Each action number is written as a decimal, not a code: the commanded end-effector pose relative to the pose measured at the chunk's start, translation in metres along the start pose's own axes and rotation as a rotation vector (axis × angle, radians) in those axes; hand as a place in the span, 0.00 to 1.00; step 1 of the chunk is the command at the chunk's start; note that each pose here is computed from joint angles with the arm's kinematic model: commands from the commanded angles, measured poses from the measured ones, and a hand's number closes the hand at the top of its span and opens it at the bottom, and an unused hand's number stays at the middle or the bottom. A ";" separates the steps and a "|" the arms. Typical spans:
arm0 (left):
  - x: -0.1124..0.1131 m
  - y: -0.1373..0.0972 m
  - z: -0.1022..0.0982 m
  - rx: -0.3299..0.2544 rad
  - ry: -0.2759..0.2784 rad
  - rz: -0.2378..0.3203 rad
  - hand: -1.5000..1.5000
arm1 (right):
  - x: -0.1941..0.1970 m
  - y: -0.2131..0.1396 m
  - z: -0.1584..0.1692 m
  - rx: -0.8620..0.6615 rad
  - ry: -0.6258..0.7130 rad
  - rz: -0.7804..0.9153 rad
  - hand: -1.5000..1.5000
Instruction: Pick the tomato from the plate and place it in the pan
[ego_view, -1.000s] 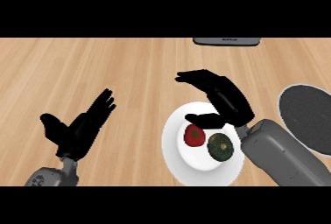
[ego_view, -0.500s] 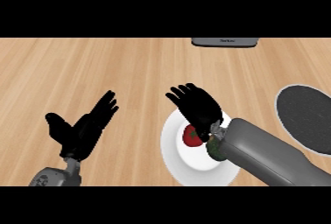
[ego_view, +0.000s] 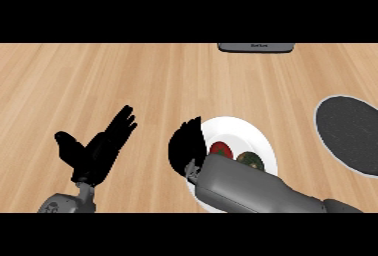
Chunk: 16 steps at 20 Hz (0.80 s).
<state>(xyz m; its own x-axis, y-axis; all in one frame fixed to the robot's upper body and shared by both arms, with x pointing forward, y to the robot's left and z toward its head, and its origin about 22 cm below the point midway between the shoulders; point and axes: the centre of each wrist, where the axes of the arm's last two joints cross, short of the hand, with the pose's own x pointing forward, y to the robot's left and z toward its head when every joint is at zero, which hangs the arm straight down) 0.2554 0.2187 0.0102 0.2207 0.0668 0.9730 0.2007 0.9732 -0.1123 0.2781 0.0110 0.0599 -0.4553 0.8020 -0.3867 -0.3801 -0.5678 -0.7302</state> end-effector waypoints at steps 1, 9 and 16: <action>0.000 0.001 0.003 -0.003 -0.004 -0.010 0.50 | 0.041 0.011 0.014 0.112 0.107 0.112 0.00; 0.014 0.001 0.000 0.005 -0.005 -0.007 0.50 | 0.038 0.017 0.004 0.126 0.174 0.074 0.00; 0.003 0.005 0.005 0.003 -0.012 -0.008 0.50 | 0.045 0.020 0.008 0.071 0.244 0.182 0.00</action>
<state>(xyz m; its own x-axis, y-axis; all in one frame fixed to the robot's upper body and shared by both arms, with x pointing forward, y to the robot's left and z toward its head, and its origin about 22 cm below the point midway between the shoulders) 0.2499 0.2204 0.0160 0.2142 0.0676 0.9745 0.2038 0.9726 -0.1122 0.2550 0.0239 0.0267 -0.4090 0.7714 -0.4874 -0.4191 -0.6333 -0.6506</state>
